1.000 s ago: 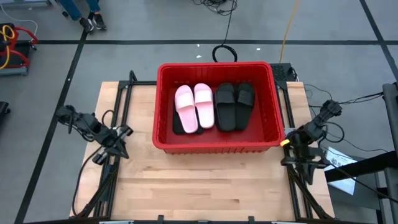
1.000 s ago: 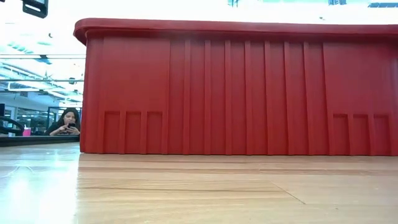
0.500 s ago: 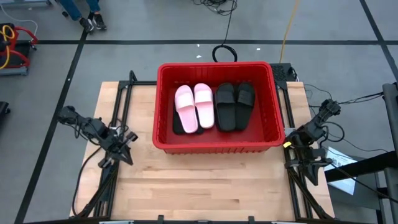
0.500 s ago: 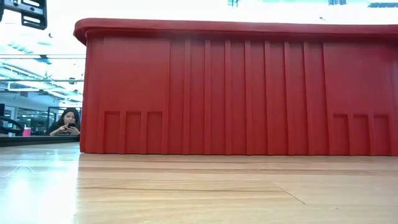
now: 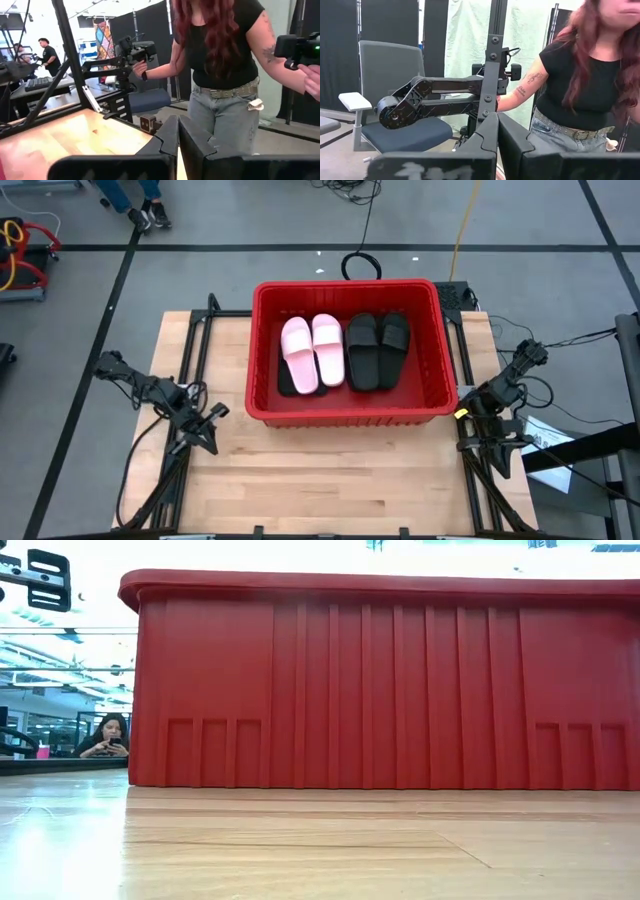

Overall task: Pick and place slides into bin
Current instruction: Return to Home Position

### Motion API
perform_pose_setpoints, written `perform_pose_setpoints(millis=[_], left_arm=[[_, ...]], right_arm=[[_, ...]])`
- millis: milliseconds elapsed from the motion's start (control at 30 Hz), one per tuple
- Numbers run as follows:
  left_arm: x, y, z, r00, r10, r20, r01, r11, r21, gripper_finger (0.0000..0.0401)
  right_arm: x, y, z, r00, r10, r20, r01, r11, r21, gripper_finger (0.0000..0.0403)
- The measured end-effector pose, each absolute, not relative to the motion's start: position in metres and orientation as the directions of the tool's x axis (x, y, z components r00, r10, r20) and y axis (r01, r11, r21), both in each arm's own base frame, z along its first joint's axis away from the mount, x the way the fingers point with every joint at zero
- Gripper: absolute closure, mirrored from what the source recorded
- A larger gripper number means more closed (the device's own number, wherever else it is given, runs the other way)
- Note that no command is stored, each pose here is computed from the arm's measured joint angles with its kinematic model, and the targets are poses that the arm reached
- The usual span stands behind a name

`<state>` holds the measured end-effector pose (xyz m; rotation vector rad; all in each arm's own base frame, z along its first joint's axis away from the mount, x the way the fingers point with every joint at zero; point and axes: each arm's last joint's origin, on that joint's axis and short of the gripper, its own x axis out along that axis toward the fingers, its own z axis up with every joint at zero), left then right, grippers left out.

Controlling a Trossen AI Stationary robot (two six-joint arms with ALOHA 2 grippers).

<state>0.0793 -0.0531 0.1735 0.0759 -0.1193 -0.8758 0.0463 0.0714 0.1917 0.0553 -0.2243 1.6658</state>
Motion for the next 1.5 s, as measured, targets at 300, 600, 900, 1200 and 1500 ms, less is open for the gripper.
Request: perform_pose_setpoints(millis=[300, 600, 900, 1200, 1500], left_arm=[[0.0797, -0.0529, 0.1729, 0.645, -0.761, 0.066, 0.761, 0.648, 0.034, 0.0396], [0.0822, -0.0505, 0.1723, 0.731, -0.680, 0.063, 0.682, 0.732, -0.012, 0.0383], [0.0827, -0.0499, 0.1724, 0.750, -0.658, 0.063, 0.660, 0.751, -0.014, 0.0375], [0.0827, -0.0499, 0.1724, 0.750, -0.658, 0.064, 0.660, 0.751, -0.015, 0.0397], [0.0827, -0.0499, 0.1725, 0.750, -0.658, 0.064, 0.660, 0.751, -0.014, 0.0381]], right_arm=[[0.0464, 0.0714, 0.1915, -0.109, 0.980, 0.169, -0.989, -0.089, -0.119, 0.0403], [0.0464, 0.0714, 0.1916, -0.109, 0.980, 0.169, -0.989, -0.089, -0.119, 0.0403], [0.0464, 0.0714, 0.1916, -0.109, 0.980, 0.169, -0.989, -0.089, -0.119, 0.0403], [0.0464, 0.0714, 0.1916, -0.109, 0.980, 0.169, -0.989, -0.089, -0.119, 0.0403], [0.0464, 0.0714, 0.1916, -0.109, 0.980, 0.169, -0.989, -0.089, -0.119, 0.0403]])
